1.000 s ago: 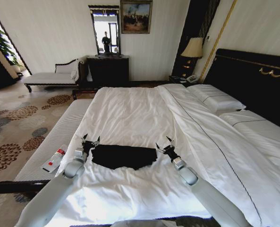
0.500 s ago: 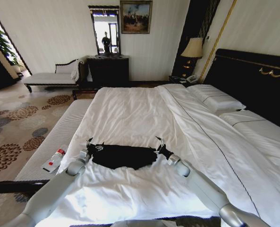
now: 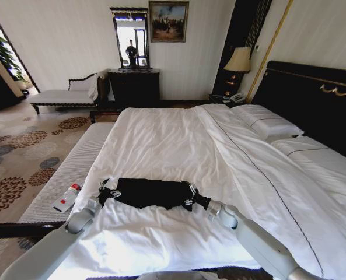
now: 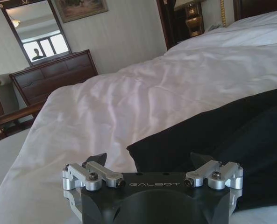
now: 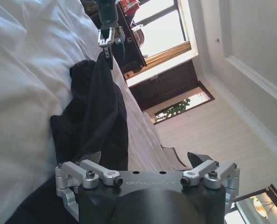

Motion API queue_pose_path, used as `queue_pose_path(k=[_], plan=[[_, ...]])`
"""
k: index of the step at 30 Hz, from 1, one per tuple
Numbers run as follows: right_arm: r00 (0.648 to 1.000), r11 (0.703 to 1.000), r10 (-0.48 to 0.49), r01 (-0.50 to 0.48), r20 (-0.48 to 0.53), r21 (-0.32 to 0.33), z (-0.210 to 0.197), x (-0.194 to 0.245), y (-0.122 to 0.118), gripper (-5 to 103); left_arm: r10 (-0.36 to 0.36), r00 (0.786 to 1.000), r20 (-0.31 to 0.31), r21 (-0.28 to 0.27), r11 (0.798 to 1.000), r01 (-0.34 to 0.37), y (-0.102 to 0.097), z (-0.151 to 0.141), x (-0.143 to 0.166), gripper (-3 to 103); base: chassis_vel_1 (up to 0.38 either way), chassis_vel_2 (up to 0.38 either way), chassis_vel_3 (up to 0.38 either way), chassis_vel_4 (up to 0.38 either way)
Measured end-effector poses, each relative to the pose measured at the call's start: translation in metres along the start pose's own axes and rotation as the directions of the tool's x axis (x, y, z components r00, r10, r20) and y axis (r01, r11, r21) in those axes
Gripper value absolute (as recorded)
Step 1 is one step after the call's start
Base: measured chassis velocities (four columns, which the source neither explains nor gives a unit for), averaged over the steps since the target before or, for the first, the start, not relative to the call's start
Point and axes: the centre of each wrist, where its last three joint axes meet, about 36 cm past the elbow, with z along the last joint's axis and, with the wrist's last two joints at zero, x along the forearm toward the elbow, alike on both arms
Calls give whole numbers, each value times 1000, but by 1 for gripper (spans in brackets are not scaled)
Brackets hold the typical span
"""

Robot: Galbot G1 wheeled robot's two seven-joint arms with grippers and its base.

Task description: Fold the clothes on the bed.

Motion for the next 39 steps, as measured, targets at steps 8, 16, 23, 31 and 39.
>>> queue_pose_path(k=[8, 16, 23, 31, 39], plan=[[998, 998, 52, -52, -22, -25, -1, -4, -10, 100, 13, 1000, -6, 19, 1000, -13, -1, -1, 49, 100, 0, 0, 0, 0], [996, 999, 46, -46, -77, -7, 48, -65, -25, 100, -74, 992, 100, 146, 988, 59, -3, -50, 69, 100, 0, 0, 0, 0], [1000, 1000, -7, 7, -25, 1, 46, -117, -11, 100, -147, 983, 114, 251, 961, 115, -6, -68, 96, 100, 0, 0, 0, 0], [976, 991, -126, 115, 177, 70, -13, -140, 24, 100, -240, 965, 105, 299, 933, 200, 13, -71, 117, 100, 0, 0, 0, 0], [974, 996, -68, 55, 216, 65, -33, -144, 5, 100, -289, 954, 85, 334, 910, 246, 19, -64, 128, 100, 0, 0, 0, 0]])
